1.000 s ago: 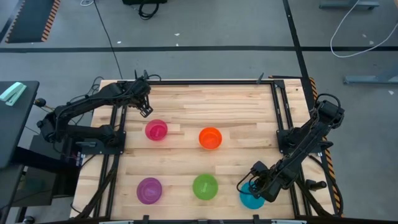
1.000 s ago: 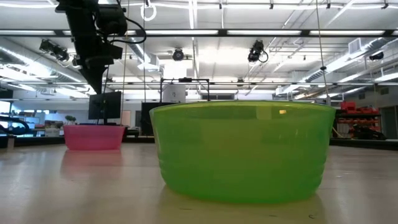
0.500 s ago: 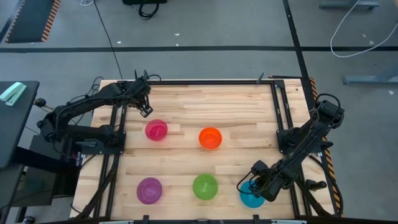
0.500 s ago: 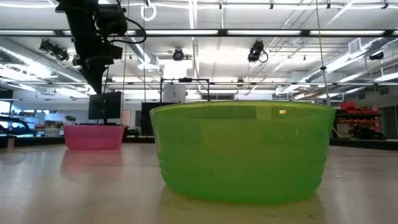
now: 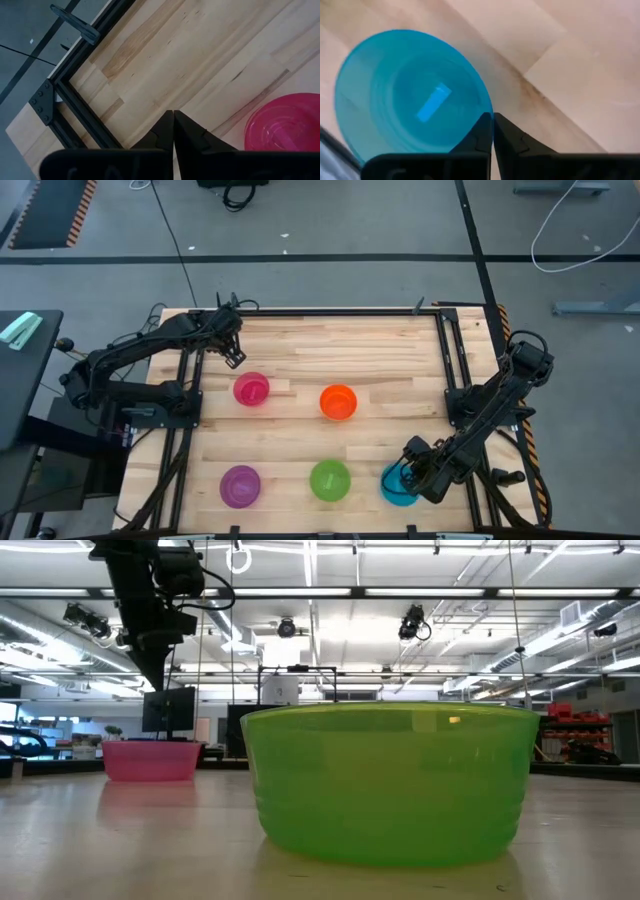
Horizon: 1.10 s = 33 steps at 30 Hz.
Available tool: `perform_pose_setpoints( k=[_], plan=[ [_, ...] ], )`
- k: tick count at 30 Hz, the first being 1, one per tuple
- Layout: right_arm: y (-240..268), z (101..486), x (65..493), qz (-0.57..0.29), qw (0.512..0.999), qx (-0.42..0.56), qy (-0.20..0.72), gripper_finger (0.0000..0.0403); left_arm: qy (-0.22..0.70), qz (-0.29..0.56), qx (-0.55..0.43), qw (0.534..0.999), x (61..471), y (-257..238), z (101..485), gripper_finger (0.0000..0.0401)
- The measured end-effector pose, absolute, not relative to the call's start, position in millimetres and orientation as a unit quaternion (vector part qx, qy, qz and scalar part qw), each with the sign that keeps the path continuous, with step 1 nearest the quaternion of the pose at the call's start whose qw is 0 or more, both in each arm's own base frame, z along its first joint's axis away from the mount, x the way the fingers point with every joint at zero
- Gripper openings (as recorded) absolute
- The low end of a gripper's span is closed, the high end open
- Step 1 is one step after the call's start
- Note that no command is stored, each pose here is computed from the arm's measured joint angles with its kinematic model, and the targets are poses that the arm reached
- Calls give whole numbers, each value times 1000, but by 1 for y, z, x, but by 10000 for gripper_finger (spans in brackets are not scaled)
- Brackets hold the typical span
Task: Nest bowls inside each other
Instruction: Stack the blue bowl on top of the orange bowl
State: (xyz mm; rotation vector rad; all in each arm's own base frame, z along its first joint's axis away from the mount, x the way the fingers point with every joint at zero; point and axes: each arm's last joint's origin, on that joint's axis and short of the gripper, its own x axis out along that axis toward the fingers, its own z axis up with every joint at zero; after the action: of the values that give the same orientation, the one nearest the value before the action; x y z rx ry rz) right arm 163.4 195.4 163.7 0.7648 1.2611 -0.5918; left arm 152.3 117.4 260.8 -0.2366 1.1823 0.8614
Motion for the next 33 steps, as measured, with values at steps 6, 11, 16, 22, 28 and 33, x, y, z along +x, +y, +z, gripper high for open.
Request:
perform_pose_setpoints(
  k=[6,11,16,22,28,33],
  plan=[
    [186,163,163,-296,695,322,571,6,539,392,-108,738,152,117,261,20],
    [173,164,176,-289,701,299,580,4,539,391,-106,738,152,117,261,27],
    [155,164,193,-275,709,274,589,2,540,390,-105,738,152,117,261,20],
    [128,172,207,-257,732,236,585,1,540,390,-105,738,152,117,261,12],
    [100,187,217,-244,762,211,562,0,540,390,-105,738,152,117,261,22],
    [77,198,221,-238,778,199,546,0,539,392,-107,738,152,117,261,26]
  ],
)
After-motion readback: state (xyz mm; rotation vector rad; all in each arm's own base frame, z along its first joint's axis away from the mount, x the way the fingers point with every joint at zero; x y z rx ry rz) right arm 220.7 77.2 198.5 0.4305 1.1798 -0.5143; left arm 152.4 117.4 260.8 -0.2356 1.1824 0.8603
